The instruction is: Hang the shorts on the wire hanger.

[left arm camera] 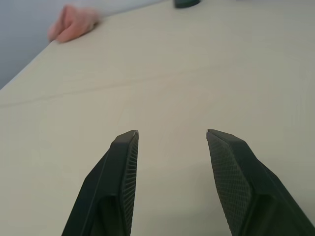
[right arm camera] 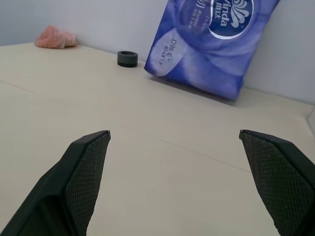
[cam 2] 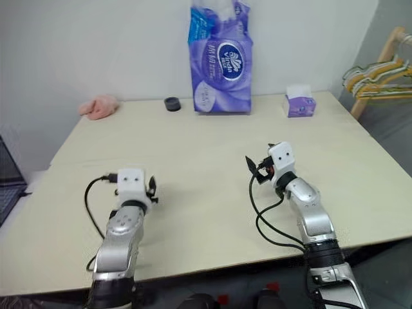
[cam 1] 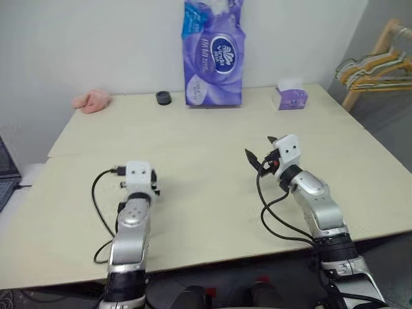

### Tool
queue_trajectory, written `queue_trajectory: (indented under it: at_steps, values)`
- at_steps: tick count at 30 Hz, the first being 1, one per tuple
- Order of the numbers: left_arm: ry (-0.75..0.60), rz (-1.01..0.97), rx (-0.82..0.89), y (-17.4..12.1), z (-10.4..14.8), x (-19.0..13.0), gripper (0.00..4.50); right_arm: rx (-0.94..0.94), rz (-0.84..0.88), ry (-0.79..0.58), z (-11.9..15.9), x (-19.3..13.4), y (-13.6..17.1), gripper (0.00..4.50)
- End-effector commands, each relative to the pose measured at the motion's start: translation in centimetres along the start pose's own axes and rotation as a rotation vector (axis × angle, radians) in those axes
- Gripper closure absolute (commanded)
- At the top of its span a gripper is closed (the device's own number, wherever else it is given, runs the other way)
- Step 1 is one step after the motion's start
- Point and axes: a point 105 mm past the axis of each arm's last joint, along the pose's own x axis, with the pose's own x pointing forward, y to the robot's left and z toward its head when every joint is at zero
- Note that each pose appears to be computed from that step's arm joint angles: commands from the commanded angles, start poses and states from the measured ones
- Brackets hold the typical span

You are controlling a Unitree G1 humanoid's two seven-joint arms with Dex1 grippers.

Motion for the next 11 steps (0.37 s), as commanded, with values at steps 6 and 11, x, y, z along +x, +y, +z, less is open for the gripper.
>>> queue_trajectory:
  at_steps: [6,11]
  values:
    - [-0.103,0.102,-0.025,1.9,1.7,-0.4,2.17,0.023,-0.026,-0.044,0.1,1.2,0.1,0.02]
    - [-0.115,0.143,-0.067,2.7,1.8,-0.2,2.17,0.022,-0.02,-0.031,-0.3,1.2,0.5,0.02]
